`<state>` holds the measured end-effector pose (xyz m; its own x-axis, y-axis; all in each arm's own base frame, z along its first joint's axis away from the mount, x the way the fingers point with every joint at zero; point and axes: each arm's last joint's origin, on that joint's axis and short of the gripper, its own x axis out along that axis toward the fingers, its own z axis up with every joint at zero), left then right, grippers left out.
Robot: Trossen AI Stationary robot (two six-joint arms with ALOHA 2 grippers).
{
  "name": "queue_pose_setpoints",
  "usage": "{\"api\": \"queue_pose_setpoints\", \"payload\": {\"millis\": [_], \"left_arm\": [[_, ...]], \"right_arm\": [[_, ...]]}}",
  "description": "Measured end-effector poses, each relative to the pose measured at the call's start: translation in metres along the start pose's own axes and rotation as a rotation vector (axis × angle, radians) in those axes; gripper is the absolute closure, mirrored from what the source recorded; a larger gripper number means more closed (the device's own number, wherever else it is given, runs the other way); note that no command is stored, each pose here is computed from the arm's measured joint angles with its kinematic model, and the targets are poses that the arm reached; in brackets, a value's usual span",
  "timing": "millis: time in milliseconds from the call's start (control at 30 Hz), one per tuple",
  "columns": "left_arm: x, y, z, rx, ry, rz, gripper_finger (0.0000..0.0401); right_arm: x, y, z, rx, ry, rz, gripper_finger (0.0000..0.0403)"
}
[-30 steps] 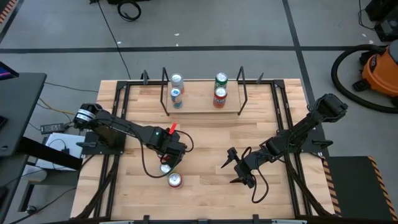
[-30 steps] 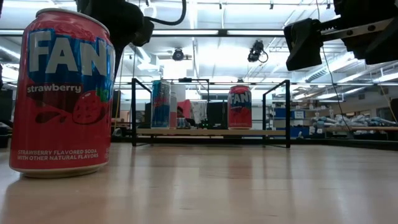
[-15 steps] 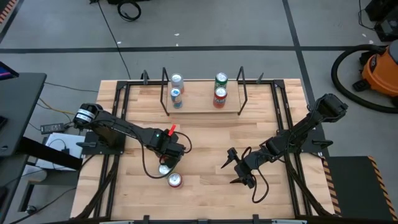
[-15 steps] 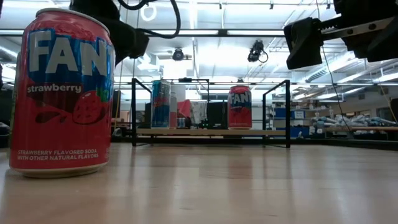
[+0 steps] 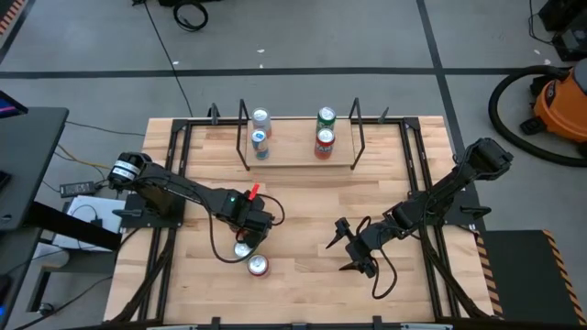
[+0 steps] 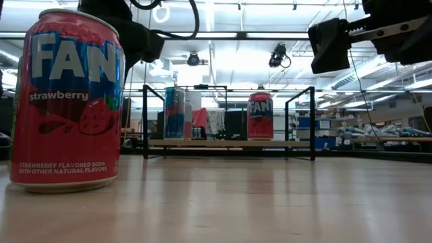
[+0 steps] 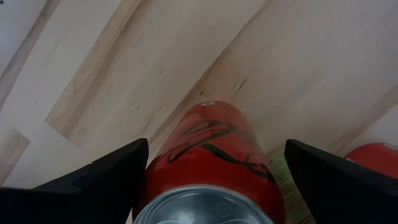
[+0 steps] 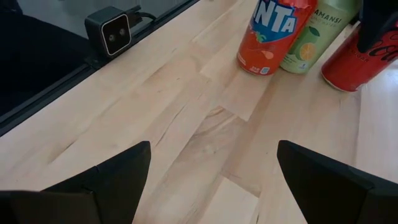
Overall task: Place canned beverage on shelf
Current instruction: Put the red-black soda can on the shelf
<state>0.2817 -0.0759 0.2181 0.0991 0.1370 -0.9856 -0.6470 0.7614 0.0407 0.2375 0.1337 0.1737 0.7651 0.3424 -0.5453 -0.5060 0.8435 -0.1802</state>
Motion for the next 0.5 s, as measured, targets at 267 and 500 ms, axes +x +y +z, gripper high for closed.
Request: {"api": "queue_pose_setpoints", "payload": {"millis": [267,500], "left_arm": [[0.0,0.0004,0.0002,-0.005,-0.001,0.003,0.0059],[-0.0006,0.0002,0.0004,0.004,-0.001,0.001,0.0099]], "right_arm": [[0.0,0.0,0.0,0.0,0.0,0.0,0.0041],[0.0,0.0,0.0001,0.0,-0.001,0.0,0.0041]]}}
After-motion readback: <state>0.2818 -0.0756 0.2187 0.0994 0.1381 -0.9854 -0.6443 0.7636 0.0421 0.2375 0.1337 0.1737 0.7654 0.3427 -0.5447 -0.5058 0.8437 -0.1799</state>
